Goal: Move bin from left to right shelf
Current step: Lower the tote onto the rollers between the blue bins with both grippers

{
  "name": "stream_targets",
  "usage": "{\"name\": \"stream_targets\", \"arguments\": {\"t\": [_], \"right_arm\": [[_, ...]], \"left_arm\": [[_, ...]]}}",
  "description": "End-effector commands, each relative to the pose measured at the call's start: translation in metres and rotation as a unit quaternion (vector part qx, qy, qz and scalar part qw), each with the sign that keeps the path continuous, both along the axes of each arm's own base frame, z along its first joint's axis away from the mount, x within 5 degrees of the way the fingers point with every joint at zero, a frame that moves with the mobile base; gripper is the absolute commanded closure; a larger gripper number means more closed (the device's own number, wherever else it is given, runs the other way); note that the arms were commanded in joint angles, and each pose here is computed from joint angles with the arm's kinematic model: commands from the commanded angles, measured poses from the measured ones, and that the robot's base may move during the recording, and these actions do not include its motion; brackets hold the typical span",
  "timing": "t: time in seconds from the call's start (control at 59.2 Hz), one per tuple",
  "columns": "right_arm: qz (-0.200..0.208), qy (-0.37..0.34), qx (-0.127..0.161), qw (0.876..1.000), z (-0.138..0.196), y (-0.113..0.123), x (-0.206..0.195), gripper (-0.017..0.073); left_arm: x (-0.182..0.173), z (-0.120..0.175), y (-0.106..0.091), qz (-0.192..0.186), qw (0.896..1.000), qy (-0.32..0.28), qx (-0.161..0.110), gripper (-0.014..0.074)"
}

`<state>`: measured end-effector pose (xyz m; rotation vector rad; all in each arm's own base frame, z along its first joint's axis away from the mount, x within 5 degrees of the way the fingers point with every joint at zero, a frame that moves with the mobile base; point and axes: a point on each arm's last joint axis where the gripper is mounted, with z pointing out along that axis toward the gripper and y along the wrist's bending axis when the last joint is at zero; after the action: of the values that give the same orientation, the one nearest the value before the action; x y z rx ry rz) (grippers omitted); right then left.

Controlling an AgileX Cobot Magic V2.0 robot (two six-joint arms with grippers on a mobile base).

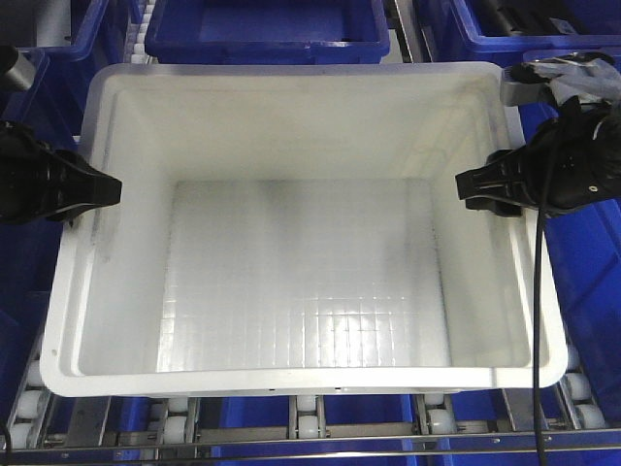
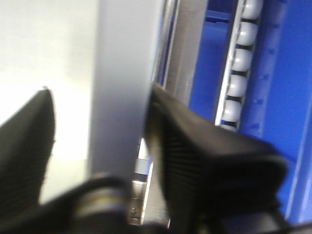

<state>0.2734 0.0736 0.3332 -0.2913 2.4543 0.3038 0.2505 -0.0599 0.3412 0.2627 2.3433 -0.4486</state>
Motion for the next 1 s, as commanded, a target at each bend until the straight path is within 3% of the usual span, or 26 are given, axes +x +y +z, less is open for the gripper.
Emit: {"name": "stream_targets", "arguments": {"t": [0.0,0.152,0.423,0.761,0.981], "right_arm": [[-0.005,-0.079,0.037,0.996,0.0275,0.0041,0.0018,0.0085],[-0.005,-0.079,0.037,0.996,0.0275,0.0041,0.0018,0.0016],[-0.006,-0.081,0.037,0.996,0.0277,0.0040,0.0021,0.0010],[-0.006,-0.085,0.032,0.996,0.0279,0.0033,0.0025,0.0010],[0.000,-0.102,-0.014,0.995,0.0308,-0.0029,0.0002,0.0010]], "left_arm": [[0.0006,0.0270,-0.0041,0.001,0.997,-0.081,-0.019,0.0427],[0.0018,0.0282,-0.0036,0.005,0.996,-0.089,-0.021,0.0344],[0.0034,0.0298,-0.0029,0.012,0.995,-0.100,-0.022,0.0235],[0.0041,0.0312,-0.0023,0.017,0.994,-0.107,-0.024,0.0227],[0.0014,0.0283,-0.0037,0.008,0.996,-0.086,-0.024,0.0227]]}}
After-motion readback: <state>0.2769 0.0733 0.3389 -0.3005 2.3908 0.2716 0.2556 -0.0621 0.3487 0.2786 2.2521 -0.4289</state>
